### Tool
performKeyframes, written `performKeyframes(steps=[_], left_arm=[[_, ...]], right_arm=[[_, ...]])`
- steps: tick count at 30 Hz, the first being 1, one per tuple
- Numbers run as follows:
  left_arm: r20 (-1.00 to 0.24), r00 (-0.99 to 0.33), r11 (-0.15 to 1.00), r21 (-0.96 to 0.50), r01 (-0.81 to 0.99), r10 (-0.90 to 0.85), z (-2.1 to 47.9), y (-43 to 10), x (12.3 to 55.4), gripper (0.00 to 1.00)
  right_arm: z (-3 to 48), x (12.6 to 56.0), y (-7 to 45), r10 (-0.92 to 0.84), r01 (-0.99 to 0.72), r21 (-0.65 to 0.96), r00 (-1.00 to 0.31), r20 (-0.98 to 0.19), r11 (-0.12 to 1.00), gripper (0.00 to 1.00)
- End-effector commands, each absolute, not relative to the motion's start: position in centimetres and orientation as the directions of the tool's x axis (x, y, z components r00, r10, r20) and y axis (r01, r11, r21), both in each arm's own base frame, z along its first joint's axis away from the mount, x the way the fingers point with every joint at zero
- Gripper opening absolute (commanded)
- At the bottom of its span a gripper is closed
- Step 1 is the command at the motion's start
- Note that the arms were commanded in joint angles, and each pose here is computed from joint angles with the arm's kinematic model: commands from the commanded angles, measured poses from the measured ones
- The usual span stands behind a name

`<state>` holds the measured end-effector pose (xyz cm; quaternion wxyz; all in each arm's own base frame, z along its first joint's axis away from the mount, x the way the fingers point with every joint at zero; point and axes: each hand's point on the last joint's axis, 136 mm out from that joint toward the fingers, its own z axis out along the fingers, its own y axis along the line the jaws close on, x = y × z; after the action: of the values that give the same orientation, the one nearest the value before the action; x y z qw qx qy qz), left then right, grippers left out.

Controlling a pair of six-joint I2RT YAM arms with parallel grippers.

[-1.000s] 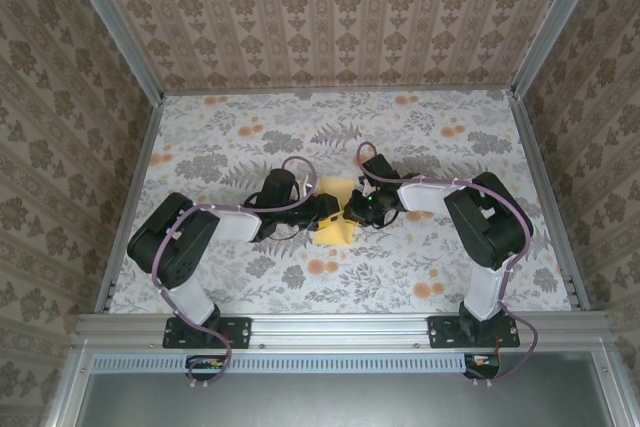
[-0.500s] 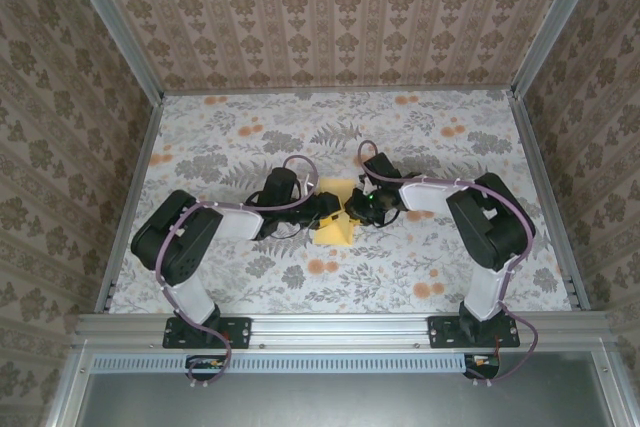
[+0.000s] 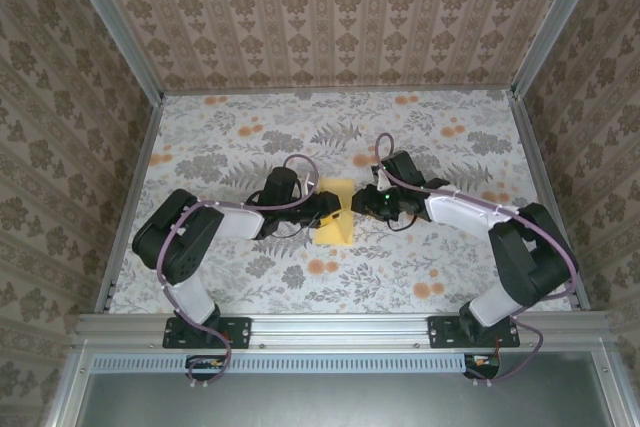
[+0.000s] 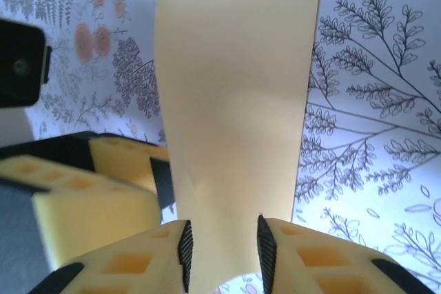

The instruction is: Fold a paper plane with a square sheet of paper (pick it up from the middle)

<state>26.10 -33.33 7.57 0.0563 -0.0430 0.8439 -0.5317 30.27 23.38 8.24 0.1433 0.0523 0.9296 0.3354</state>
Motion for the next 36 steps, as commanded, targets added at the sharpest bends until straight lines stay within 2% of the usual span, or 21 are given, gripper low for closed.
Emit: performKeyframes(steps=[1, 13, 18, 28, 33, 36], left_arm=[[-0.04, -0.99, 0.447, -0.894, -0.024, -0.134, 7.0, -33.5, 26.1, 0.42], [-0.038, -0.99, 0.449, -0.893, -0.026, -0.134, 6.8, -33.6, 26.2, 0.4], [-0.037, -0.99, 0.449, -0.893, -0.028, -0.136, 6.8, -33.5, 26.2, 0.39], [-0.047, -0.99, 0.447, -0.895, -0.019, -0.136, 7.3, -33.3, 26.3, 0.39], [-0.08, -0.989, 0.49, -0.872, 0.01, -0.122, 7.5, -32.2, 26.1, 0.39], [-0.12, -0.987, 0.554, -0.831, 0.043, -0.103, 7.5, -31.4, 26.0, 0.39]], right_arm=[[9.4, 30.0, 23.3, 0.154, -0.088, 0.637, -0.936, -0.315, 0.766, 0.37], [8.5, 28.1, 25.1, 0.047, -0.16, 0.667, -0.958, -0.281, 0.728, 0.38], [8.0, 28.2, 25.5, 0.041, -0.154, 0.665, -0.963, -0.268, 0.731, 0.31], [7.4, 29.7, 24.8, 0.06, -0.136, 0.608, -0.955, -0.291, 0.783, 0.06], [6.5, 30.1, 24.7, 0.017, -0.171, 0.577, -0.952, -0.307, 0.799, 0.02], [6.1, 30.3, 24.9, -0.028, -0.206, 0.558, -0.95, -0.311, 0.804, 0.02]])
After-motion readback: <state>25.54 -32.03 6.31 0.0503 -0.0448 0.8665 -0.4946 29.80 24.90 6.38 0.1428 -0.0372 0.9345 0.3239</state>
